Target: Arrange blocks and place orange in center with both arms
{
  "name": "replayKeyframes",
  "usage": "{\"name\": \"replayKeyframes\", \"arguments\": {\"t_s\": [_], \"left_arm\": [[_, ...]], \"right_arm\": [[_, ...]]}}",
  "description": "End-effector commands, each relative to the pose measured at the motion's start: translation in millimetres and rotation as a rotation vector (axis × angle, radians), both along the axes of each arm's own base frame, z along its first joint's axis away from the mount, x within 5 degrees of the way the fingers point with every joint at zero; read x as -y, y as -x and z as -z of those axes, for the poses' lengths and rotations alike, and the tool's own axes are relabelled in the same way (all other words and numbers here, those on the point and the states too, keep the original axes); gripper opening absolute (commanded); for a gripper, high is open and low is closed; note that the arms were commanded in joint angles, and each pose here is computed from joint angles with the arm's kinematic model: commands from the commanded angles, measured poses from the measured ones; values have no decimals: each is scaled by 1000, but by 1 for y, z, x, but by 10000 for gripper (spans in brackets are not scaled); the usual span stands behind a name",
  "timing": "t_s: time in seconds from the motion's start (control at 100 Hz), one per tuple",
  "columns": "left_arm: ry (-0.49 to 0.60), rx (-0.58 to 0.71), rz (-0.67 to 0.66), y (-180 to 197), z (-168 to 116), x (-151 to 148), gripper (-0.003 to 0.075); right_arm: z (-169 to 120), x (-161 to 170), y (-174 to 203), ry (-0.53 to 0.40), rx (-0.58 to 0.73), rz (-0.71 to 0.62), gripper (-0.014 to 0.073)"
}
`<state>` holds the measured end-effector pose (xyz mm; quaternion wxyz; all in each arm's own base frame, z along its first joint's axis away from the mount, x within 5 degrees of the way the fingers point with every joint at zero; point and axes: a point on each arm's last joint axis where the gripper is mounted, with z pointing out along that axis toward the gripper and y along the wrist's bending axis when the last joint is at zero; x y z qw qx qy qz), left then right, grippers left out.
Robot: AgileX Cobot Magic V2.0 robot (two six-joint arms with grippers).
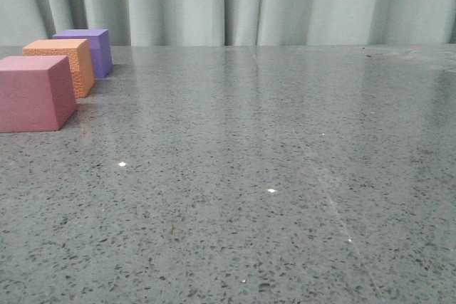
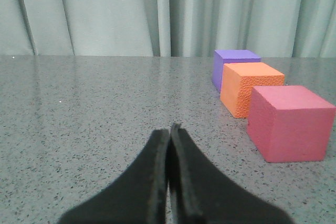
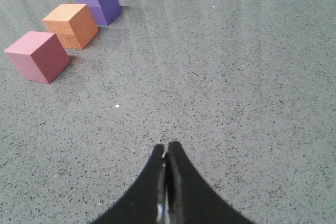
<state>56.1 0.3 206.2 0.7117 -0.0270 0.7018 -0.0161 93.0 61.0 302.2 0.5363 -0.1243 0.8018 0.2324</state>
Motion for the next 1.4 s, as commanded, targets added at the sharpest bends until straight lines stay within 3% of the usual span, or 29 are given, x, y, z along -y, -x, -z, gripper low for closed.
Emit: {"name": "replayKeyframes", "arguments": {"t_s": [0.0, 0.15, 0.28, 0.52, 0.79, 0.92, 1.14, 1.28, 1.39], "left_arm": [[9, 91, -18, 2, -2, -2, -19], [9, 91, -18, 2, -2, -2, -19], [9, 91, -18, 2, -2, -2, -19], [9, 91, -18, 2, -2, -2, -19], [9, 91, -18, 2, -2, -2, -19], [9, 91, -18, 2, -2, -2, -19], [9, 91, -18, 2, -2, -2, -19], [9, 91, -18, 2, -2, -2, -19], [9, 91, -18, 2, -2, -2, -19]], "right_arm": [[-15, -1, -1, -32, 98, -13, -121], [-14, 3, -4, 105, 165, -1, -121], [-8, 5, -5, 166, 191, 0, -121], [11, 22, -1, 154, 219, 120, -121], [38, 35, 13, 35, 491, 221, -121], [54, 42, 21, 20, 581, 302, -121], [80, 53, 27, 6, 568, 458, -121], [79, 56, 30, 50, 590, 497, -121], [79, 59, 30, 31, 584, 531, -121]]}}
